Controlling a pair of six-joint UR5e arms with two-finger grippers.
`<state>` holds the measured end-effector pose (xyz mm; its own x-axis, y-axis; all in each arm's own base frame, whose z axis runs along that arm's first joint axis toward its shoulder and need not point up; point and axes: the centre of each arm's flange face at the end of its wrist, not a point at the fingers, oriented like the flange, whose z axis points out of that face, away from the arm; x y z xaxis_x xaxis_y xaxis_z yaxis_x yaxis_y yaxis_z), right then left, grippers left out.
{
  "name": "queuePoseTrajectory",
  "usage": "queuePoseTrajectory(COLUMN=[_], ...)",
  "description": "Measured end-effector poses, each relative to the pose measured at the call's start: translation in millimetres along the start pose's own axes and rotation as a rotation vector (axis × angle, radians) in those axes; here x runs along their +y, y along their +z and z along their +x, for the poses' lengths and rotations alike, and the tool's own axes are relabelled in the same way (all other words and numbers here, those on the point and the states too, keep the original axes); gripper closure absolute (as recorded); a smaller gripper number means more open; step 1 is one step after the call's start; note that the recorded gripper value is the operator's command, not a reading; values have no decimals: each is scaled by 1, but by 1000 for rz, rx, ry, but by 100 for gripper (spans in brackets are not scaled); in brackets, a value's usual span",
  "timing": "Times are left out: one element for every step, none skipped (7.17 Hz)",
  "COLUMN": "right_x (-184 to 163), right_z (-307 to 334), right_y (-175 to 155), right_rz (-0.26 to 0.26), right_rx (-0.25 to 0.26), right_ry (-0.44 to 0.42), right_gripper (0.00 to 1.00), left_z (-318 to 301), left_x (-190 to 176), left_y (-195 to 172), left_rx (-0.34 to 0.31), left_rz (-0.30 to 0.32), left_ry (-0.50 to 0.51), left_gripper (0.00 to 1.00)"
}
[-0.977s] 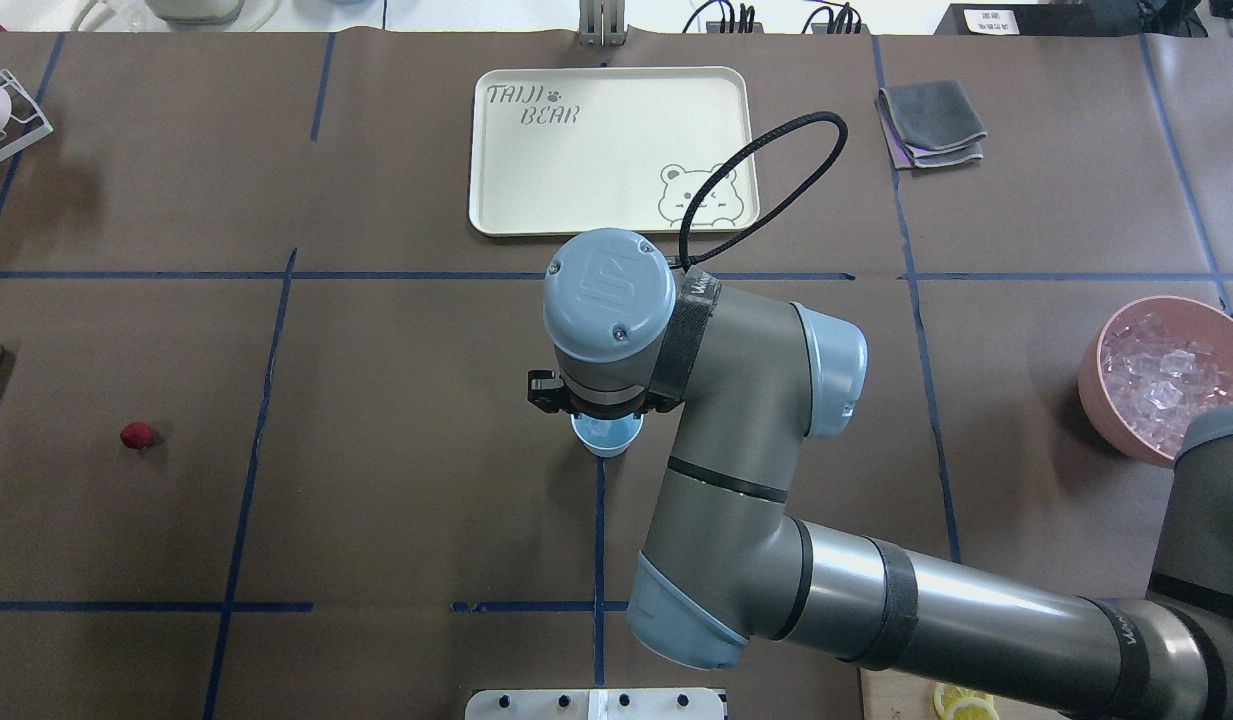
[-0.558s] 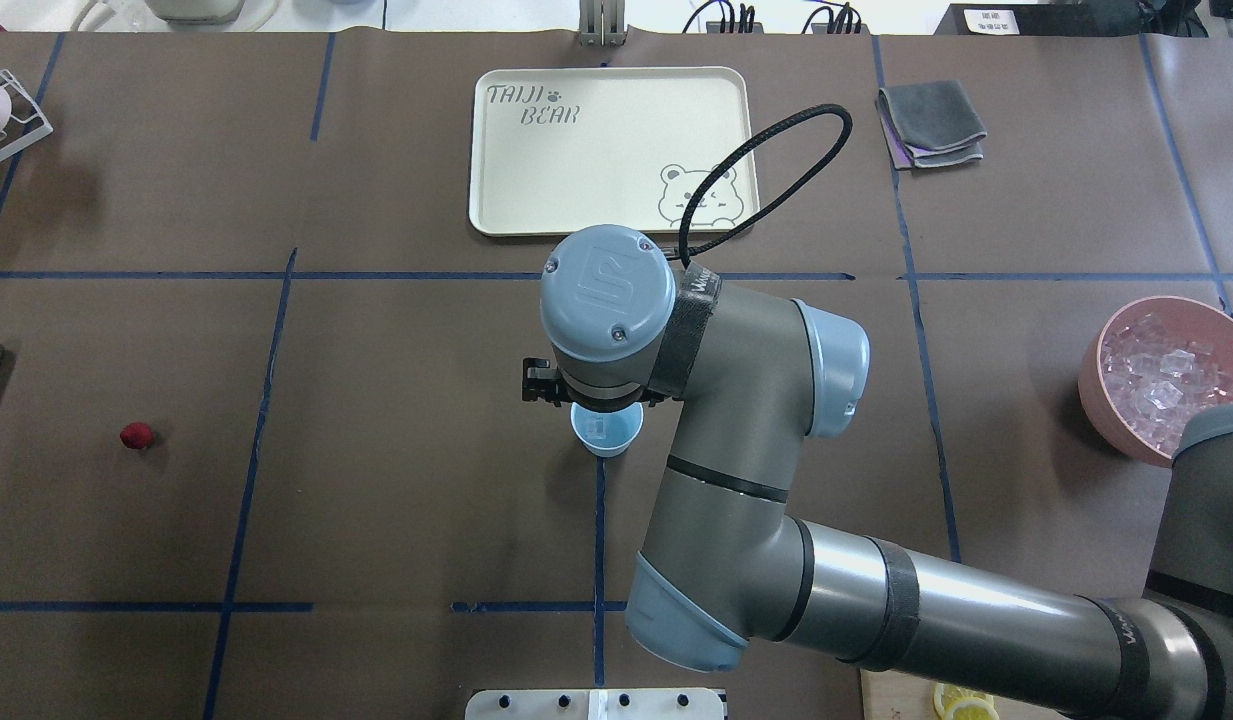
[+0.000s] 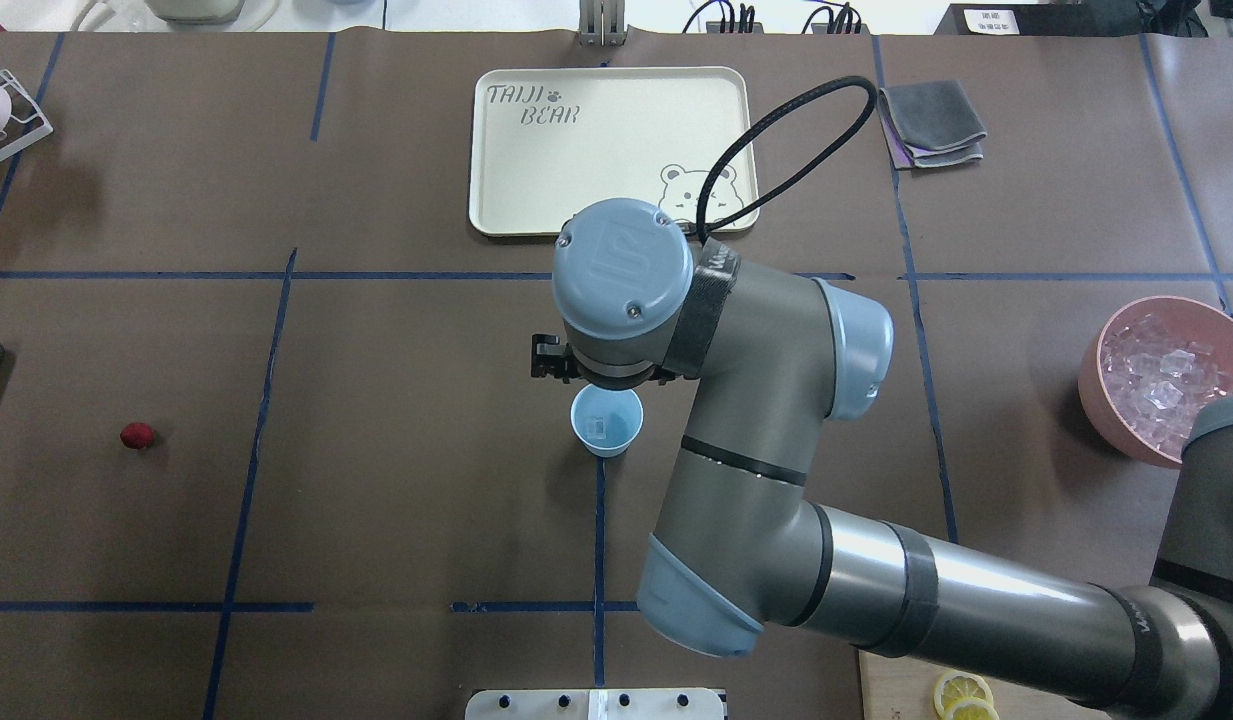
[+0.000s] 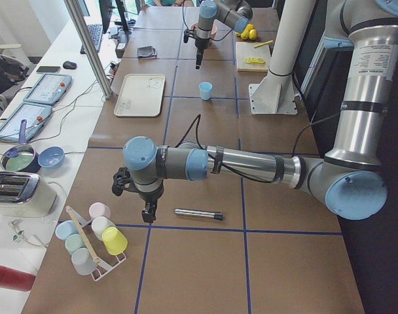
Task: Mash ice and strawberries in cup
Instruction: 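Move the right gripper back over the pink bowl of ice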
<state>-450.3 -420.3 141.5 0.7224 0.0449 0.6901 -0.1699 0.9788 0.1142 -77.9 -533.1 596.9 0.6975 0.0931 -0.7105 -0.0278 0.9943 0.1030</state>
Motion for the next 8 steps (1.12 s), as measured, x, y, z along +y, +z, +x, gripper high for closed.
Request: queuePoseTrajectory(right_x=[-10, -20, -28, -32, -31, -28, -25, -20], right_z=[48, 101, 160, 217, 275, 334, 388, 434], right_y=[-17, -33, -43, -43, -34, -24, -13, 0], right_rz=[6, -9, -30, -31, -20, -17, -26, -40], right_rx=[-7, -19, -24, -26, -32, -44, -50, -36], right_ry=[-15, -18, -19, -22, -28, -41, -62, -89], right_gripper=[1, 1, 1, 1, 1, 1, 1, 1], left_z=[1, 1, 3, 4, 6, 9, 12, 14], left_x=[-1, -1, -2, -4, -5, -5, -6, -6], left_y=[-1, -1, -2, -4, -6, -8, -11, -13], left_rx=[0, 0, 0, 0, 0, -1, -1, -1], left_rz=[1, 2, 4, 7, 12, 17, 22, 26], left_ry=[0, 1, 4, 4, 0, -2, -3, -4], left_gripper=[0, 0, 0, 0, 0, 0, 0, 0])
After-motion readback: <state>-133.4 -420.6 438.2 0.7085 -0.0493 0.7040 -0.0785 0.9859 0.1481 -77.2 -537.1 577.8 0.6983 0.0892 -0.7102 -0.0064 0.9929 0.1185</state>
